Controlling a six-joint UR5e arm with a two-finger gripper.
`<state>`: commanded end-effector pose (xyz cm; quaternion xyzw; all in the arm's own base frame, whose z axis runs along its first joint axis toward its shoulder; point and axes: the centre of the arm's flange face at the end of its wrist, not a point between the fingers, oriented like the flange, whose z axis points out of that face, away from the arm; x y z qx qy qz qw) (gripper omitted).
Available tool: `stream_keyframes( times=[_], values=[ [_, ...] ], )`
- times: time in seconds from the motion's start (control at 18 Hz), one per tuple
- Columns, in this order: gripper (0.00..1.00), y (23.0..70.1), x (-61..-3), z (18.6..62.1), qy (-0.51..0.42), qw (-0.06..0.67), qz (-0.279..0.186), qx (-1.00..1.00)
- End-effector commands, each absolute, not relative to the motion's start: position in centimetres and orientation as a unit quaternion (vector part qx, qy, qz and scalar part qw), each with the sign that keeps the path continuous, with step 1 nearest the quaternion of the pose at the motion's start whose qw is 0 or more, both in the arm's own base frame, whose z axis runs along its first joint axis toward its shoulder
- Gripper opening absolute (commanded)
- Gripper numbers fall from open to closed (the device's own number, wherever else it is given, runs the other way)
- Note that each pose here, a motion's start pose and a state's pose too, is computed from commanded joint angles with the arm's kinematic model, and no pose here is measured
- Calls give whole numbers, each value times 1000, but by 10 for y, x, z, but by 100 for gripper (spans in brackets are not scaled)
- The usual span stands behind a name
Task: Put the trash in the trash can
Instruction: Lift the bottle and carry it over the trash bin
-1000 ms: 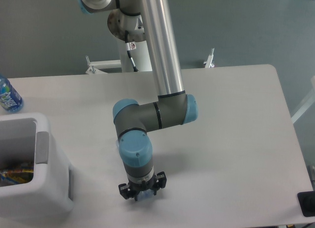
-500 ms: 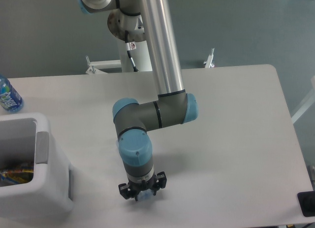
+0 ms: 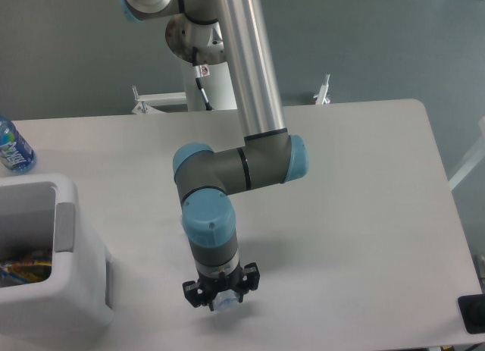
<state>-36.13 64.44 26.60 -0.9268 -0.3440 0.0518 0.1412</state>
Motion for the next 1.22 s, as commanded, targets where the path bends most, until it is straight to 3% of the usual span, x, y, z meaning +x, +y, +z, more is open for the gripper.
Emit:
stream_keyframes(
  times=[0.22, 0.67, 0.94, 1.22],
  values=[
    [59, 632, -391, 363, -366, 219, 71, -902],
    [59, 607, -417, 529, -442, 374, 6, -815],
    [59, 601, -396, 591, -447, 425, -5, -787],
    [60, 615, -342, 613, -410, 442, -14, -797]
  ],
)
